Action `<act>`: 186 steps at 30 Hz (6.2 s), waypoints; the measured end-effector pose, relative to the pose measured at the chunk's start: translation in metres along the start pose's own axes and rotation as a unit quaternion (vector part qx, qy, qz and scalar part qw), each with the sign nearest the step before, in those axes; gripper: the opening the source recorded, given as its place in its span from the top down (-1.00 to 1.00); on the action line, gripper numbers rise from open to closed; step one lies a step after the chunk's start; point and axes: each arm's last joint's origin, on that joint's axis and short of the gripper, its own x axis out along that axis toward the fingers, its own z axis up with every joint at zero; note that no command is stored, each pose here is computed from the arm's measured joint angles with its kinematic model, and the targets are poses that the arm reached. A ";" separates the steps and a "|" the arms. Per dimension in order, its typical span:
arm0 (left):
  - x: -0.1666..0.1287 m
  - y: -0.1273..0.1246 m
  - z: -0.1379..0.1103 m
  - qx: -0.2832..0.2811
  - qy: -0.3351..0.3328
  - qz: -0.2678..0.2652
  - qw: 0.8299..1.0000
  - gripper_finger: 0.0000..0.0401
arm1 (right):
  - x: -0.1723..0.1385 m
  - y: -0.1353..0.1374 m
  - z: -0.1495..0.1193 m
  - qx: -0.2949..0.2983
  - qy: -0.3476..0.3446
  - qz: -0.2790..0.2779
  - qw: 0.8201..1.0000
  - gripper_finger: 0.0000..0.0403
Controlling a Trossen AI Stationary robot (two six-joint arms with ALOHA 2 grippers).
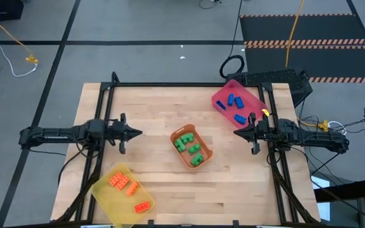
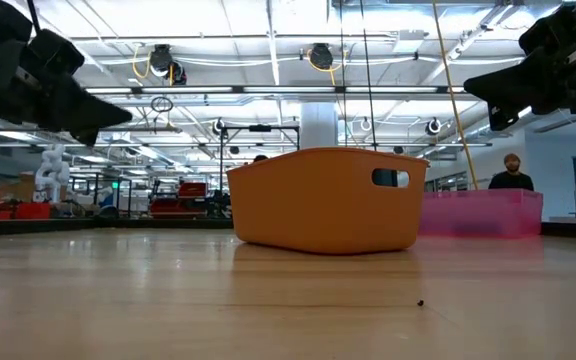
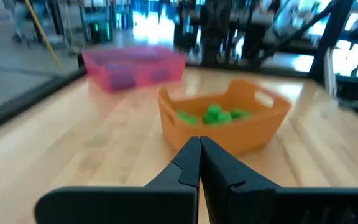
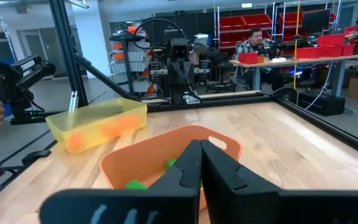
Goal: Sort & place blocks by color
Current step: Return to Home Position
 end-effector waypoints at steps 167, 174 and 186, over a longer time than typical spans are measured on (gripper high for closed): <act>-0.013 0.000 0.011 0.016 -0.078 0.007 0.997 0.97 | 0.001 0.000 -0.001 0.023 0.004 0.000 1.000 1.00; -0.013 0.000 0.011 0.016 -0.078 0.007 0.997 0.97 | 0.001 0.000 -0.001 0.023 0.004 0.000 1.000 1.00; -0.013 0.000 0.011 0.016 -0.078 0.007 0.997 0.97 | 0.001 0.000 -0.001 0.023 0.004 0.000 1.000 1.00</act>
